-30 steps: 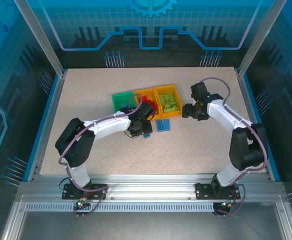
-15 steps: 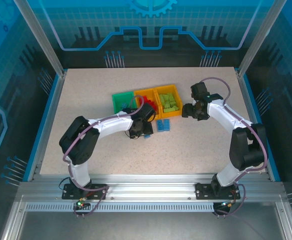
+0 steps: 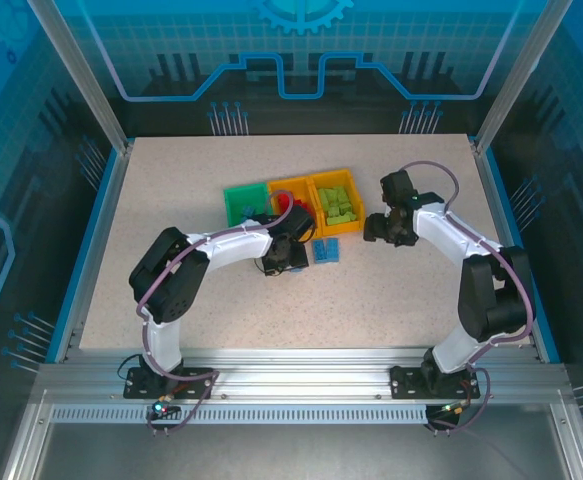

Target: Sort the legos into containers by color

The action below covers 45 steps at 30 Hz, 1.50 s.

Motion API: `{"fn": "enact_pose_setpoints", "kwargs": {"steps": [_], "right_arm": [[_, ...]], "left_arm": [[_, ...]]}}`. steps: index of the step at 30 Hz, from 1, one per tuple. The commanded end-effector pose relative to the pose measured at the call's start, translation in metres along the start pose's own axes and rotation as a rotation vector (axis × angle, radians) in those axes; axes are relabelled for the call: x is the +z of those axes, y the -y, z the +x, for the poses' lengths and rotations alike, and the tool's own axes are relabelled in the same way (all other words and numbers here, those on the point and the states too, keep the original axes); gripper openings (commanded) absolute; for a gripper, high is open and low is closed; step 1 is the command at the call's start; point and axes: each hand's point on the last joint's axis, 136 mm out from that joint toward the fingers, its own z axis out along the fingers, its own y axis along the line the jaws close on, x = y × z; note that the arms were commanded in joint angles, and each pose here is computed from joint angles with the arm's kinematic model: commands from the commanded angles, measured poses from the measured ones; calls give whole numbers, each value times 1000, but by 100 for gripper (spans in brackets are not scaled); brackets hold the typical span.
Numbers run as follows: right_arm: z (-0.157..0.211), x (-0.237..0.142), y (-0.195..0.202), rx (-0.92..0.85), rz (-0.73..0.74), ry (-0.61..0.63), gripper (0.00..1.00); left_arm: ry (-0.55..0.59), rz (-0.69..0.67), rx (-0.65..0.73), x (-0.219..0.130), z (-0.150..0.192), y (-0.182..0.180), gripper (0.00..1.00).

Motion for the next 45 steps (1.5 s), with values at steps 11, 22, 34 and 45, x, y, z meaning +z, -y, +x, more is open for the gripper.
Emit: {"fn": "enact_pose_setpoints", "kwargs": {"steps": [11, 22, 34, 45], "right_arm": [[-1, -6, -2, 25, -30, 20, 74], [1, -2, -2, 21, -24, 12, 75], [2, -2, 1, 24, -21, 12, 75], [10, -1, -1, 22, -21, 5, 76]], "left_arm": [[50, 49, -12, -29, -3, 7, 62], [15, 41, 8, -16, -3, 19, 66], [-24, -10, 21, 8, 1, 17, 55], [2, 19, 17, -8, -2, 17, 28]]}}
